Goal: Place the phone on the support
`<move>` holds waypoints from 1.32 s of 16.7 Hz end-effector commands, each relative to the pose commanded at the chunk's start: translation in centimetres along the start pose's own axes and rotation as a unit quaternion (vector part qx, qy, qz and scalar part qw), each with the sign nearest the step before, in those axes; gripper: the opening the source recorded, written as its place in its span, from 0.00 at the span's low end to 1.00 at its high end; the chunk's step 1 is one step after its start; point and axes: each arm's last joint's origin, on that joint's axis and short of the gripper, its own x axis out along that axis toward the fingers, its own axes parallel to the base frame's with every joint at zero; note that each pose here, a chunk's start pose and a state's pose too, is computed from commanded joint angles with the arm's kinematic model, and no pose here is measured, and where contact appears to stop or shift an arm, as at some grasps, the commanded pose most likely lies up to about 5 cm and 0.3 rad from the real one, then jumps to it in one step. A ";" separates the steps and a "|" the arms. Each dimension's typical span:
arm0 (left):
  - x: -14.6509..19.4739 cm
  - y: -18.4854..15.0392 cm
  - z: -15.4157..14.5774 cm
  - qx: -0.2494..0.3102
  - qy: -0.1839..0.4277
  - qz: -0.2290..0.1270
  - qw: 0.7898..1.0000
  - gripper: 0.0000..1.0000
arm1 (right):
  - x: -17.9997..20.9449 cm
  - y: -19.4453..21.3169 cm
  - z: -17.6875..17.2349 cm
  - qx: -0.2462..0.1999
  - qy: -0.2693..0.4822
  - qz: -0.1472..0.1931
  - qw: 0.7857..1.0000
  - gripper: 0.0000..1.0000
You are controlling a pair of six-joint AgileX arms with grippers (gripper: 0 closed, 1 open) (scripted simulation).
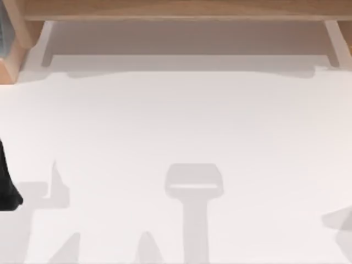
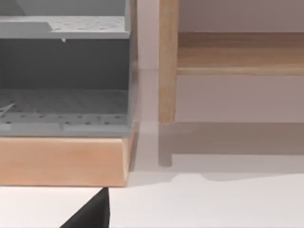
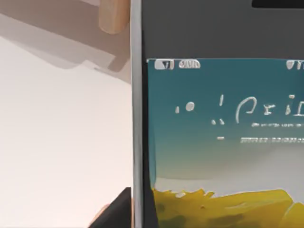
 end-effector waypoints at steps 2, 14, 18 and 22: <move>0.0 0.0 0.0 0.000 0.000 0.000 1.000 1.00 | 1.3 0.2 -1.0 0.015 0.013 0.007 1.000 0.00; 0.0 0.0 0.0 0.000 0.000 0.000 1.000 1.00 | 4.9 0.8 -4.1 0.079 0.032 0.049 0.995 0.23; 0.0 0.0 0.0 0.000 0.000 0.000 1.000 1.00 | 4.9 0.8 -4.1 0.079 0.032 0.049 0.995 0.53; 0.0 0.0 0.0 0.000 0.000 0.000 1.000 1.00 | 4.9 0.8 -4.1 0.079 0.032 0.049 0.995 0.83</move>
